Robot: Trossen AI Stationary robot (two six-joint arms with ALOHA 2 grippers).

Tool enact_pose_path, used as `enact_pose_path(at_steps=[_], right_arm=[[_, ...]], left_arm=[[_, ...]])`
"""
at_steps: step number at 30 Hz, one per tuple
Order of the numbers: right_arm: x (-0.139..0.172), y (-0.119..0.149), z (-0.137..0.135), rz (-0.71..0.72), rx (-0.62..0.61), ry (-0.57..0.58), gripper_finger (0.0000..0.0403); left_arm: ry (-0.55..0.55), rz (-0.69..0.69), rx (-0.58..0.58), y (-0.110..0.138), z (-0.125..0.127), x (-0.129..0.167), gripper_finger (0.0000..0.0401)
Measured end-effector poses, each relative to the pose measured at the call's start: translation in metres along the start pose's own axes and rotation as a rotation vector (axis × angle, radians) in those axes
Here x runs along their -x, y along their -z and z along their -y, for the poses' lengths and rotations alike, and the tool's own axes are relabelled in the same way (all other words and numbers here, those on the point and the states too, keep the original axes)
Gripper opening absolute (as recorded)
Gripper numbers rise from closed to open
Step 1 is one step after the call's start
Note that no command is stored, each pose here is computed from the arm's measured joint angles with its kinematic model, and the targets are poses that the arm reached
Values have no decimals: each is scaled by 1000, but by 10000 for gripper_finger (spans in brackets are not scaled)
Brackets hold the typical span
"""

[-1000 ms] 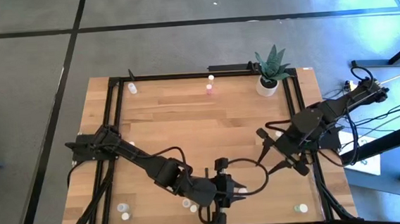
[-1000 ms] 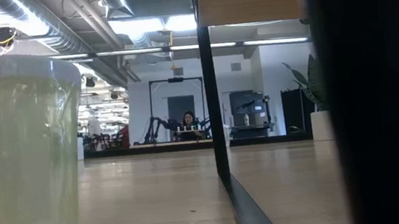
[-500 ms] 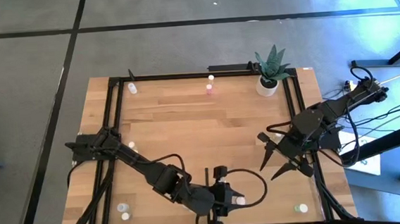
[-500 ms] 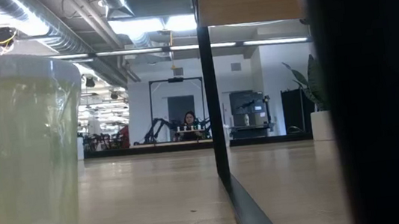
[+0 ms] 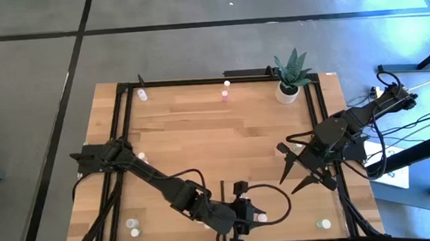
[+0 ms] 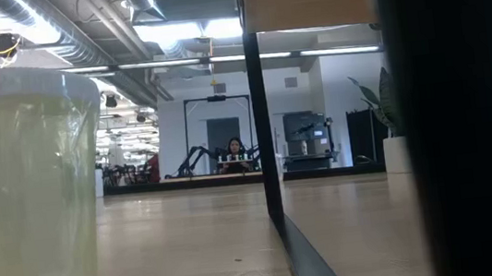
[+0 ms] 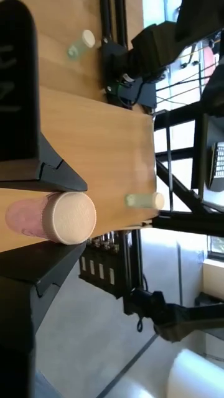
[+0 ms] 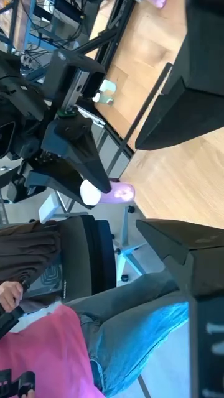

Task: Pick and place medicine bottles onto shelf by color
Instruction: Put the bottom right pink pill bottle on the shelf

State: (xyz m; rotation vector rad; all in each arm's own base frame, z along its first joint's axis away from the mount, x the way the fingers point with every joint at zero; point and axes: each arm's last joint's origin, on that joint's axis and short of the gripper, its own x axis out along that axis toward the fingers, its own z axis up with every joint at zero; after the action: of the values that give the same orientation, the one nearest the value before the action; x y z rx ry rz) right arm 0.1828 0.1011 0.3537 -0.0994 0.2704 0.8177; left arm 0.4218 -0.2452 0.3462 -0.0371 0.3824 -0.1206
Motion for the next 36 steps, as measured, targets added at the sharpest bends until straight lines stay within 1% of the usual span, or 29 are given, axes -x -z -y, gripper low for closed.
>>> enact_pose_path(at_steps=[8, 18, 36], right_arm=[[0, 3, -1, -28, -10, -19, 194], [0, 3, -1, -29, 16, -20, 194], [0, 3, -1, -29, 17, -20, 194]], left_arm=[[-5, 37, 24, -3, 3, 1, 94], [10, 34, 33, -1, 10, 4, 94], [10, 33, 33, -1, 10, 4, 94]])
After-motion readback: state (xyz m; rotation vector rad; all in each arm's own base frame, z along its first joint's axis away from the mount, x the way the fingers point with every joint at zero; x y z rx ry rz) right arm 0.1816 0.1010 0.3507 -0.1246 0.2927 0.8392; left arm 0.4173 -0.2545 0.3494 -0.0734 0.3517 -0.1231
